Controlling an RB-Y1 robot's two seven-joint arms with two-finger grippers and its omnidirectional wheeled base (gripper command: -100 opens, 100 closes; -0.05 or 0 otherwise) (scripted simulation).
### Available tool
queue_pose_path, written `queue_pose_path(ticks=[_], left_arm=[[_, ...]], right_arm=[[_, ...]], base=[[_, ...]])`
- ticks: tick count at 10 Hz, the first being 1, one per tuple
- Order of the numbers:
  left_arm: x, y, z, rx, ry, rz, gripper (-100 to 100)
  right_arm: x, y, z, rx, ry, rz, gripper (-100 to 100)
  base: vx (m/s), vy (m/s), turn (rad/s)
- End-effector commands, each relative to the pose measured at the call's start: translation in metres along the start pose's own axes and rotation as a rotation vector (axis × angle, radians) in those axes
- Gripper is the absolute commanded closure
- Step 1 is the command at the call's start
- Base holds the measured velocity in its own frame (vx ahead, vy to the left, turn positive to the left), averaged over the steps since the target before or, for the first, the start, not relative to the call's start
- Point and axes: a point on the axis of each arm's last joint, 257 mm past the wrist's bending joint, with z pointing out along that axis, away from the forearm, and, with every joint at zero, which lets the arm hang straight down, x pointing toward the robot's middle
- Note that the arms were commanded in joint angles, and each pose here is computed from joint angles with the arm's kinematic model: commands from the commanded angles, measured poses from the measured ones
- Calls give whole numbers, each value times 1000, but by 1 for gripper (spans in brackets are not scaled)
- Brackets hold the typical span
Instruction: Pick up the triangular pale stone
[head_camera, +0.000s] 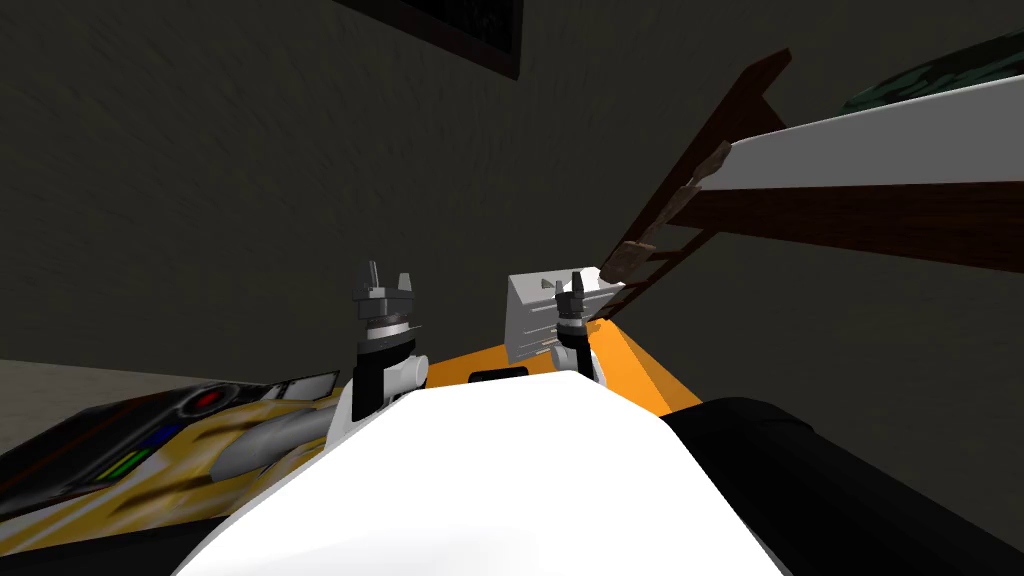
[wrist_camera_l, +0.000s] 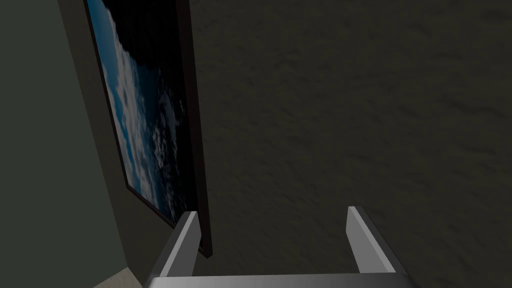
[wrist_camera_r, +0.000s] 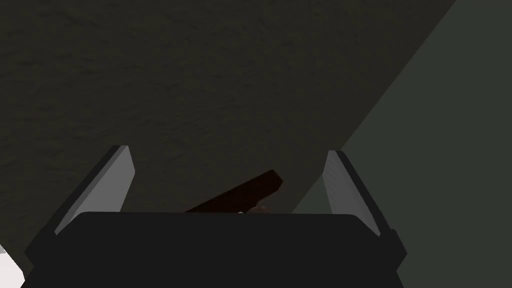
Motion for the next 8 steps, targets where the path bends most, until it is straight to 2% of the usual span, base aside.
queue_pose_path(ticks=[1,8], left_arm=[[0,0,0,0,0,0,0],[0,0,0,0,0,0,0]], right_arm=[[3,-3,-1,6,32,-2,-100],[14,-17,-4,44,180,-6,-100]], base=[[-2,-14,25],[-7,-46,28]])
